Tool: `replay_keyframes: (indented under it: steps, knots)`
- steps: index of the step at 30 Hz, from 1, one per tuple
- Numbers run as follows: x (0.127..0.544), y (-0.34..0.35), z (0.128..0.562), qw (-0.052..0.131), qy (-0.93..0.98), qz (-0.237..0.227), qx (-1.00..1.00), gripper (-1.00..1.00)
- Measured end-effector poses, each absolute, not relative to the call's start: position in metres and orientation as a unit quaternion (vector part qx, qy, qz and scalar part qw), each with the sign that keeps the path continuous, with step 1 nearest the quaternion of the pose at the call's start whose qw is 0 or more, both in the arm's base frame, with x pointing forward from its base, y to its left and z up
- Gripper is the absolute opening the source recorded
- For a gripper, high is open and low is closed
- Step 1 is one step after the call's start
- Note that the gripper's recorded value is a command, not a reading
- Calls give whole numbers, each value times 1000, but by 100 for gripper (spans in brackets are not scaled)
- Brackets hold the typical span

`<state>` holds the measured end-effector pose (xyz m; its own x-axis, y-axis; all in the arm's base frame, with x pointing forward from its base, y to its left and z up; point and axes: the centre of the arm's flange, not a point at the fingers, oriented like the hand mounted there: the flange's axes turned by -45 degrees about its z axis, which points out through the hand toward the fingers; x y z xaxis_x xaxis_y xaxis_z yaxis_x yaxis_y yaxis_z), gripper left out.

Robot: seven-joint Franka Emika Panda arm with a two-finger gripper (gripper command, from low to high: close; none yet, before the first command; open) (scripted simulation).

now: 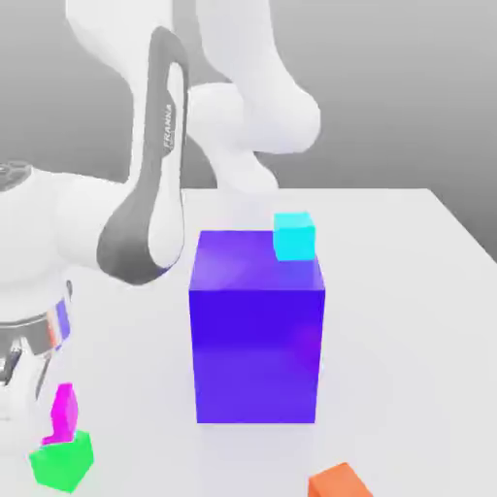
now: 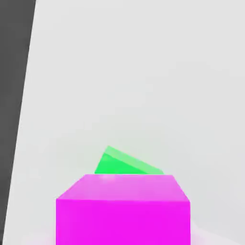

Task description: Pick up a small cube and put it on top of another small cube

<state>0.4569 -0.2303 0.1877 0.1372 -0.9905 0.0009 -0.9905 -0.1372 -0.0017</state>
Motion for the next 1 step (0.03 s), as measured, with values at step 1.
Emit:
replay_keyframes:
  steps: [1]
  knots:
    - [457, -230, 188, 0, 657, -1, -754, 100]
